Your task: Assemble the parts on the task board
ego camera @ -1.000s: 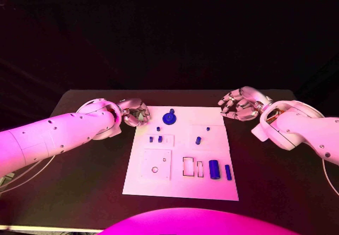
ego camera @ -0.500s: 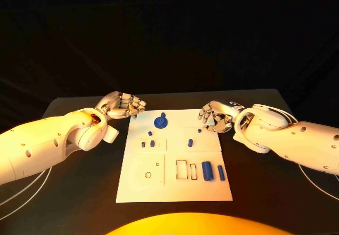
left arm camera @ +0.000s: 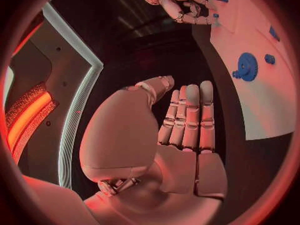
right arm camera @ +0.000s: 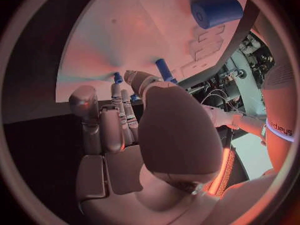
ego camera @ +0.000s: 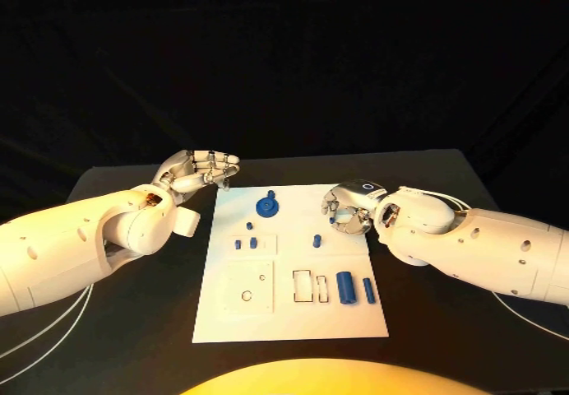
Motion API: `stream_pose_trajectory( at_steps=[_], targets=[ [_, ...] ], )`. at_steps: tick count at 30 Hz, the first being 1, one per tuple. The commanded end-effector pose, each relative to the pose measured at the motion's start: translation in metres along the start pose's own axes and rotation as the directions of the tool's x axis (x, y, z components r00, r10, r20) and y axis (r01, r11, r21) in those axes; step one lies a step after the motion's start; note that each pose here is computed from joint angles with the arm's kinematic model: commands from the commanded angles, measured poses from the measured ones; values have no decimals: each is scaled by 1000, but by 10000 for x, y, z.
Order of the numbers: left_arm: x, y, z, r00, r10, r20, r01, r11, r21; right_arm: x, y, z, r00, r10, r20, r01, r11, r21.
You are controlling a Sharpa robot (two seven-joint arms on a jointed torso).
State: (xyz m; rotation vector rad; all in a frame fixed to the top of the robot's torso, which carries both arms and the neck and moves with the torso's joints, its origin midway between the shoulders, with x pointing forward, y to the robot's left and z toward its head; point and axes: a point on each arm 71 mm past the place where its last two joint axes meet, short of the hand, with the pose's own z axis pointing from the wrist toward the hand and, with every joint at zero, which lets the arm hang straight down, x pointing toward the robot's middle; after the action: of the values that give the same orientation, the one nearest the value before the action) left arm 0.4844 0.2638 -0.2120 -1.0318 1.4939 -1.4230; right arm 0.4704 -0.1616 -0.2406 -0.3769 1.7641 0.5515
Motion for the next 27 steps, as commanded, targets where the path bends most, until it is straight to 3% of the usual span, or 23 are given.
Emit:
stream_pose_trajectory(
  at_steps=[1, 17, 27],
  targets=[
    [-13, -27, -1, 999, -38, 17, 37, 999, 26, 70, -11, 1, 998, -63, -24, 64, 998, 21],
    [-22, -26, -8, 999, -38, 17, 38, 999, 21, 64, 0, 20, 997, -75, 17, 74, 997, 25],
    [-24, -22, -8, 999, -37, 20, 37, 999, 17, 119, 9, 35, 997, -77, -24, 78, 997, 26]
  ],
)
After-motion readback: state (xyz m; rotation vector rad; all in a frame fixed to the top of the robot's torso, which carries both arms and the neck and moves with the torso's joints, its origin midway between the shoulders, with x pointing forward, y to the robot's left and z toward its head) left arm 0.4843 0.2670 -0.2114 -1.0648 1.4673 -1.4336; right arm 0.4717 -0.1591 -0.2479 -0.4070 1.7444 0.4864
